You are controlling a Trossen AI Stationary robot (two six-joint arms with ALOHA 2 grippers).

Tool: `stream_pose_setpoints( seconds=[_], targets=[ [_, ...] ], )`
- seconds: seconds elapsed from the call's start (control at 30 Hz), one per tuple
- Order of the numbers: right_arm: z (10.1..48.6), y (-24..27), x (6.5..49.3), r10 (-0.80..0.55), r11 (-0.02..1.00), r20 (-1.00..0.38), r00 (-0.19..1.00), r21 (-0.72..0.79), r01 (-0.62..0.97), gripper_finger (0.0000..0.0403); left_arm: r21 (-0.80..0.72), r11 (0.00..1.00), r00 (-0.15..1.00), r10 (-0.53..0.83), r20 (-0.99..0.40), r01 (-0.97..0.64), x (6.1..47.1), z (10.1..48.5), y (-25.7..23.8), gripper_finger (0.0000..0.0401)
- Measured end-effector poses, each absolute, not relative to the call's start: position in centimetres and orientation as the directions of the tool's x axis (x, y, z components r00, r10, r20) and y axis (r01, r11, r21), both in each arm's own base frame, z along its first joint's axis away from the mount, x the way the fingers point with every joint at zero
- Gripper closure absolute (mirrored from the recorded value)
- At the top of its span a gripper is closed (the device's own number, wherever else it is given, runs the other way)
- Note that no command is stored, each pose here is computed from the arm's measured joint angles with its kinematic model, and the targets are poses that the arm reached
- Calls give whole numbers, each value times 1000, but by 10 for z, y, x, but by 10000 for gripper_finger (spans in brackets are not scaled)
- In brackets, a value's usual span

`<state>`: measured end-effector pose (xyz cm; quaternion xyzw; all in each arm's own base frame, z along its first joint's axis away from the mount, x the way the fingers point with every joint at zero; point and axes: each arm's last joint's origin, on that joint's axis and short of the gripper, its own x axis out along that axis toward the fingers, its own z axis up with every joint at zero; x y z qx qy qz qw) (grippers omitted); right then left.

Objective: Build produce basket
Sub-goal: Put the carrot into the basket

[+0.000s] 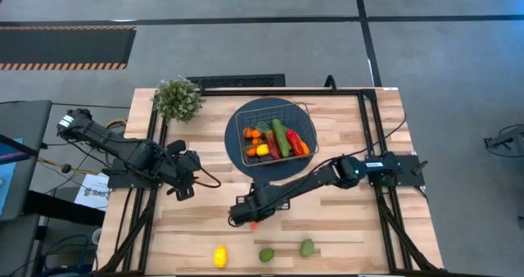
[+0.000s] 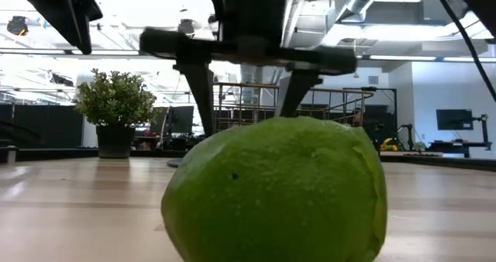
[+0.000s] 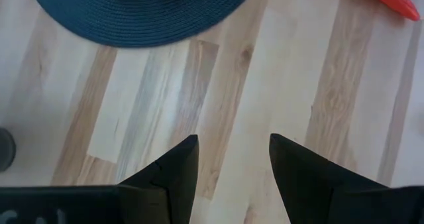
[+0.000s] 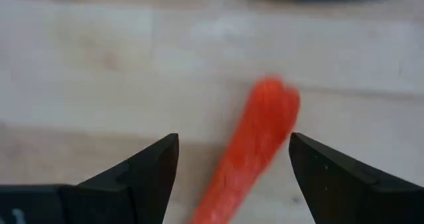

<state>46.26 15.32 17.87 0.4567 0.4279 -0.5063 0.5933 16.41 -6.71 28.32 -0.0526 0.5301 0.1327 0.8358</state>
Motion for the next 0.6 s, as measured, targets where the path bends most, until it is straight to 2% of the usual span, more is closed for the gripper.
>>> stream_pose_setpoints(
  seconds=[0.3,0.43,0.6],
  targets=[
    [176,139,468,-207,106,-972,115,94,990,100,40,956,407,161,-899,-290,163,283,-70,230],
    [172,152,459,-161,136,-986,40,18,991,100,32,957,415,155,-897,-289,163,284,-71,230],
    [172,165,447,-190,73,-982,-17,-31,997,100,40,955,424,167,-890,-292,164,284,-71,230]
  ],
)
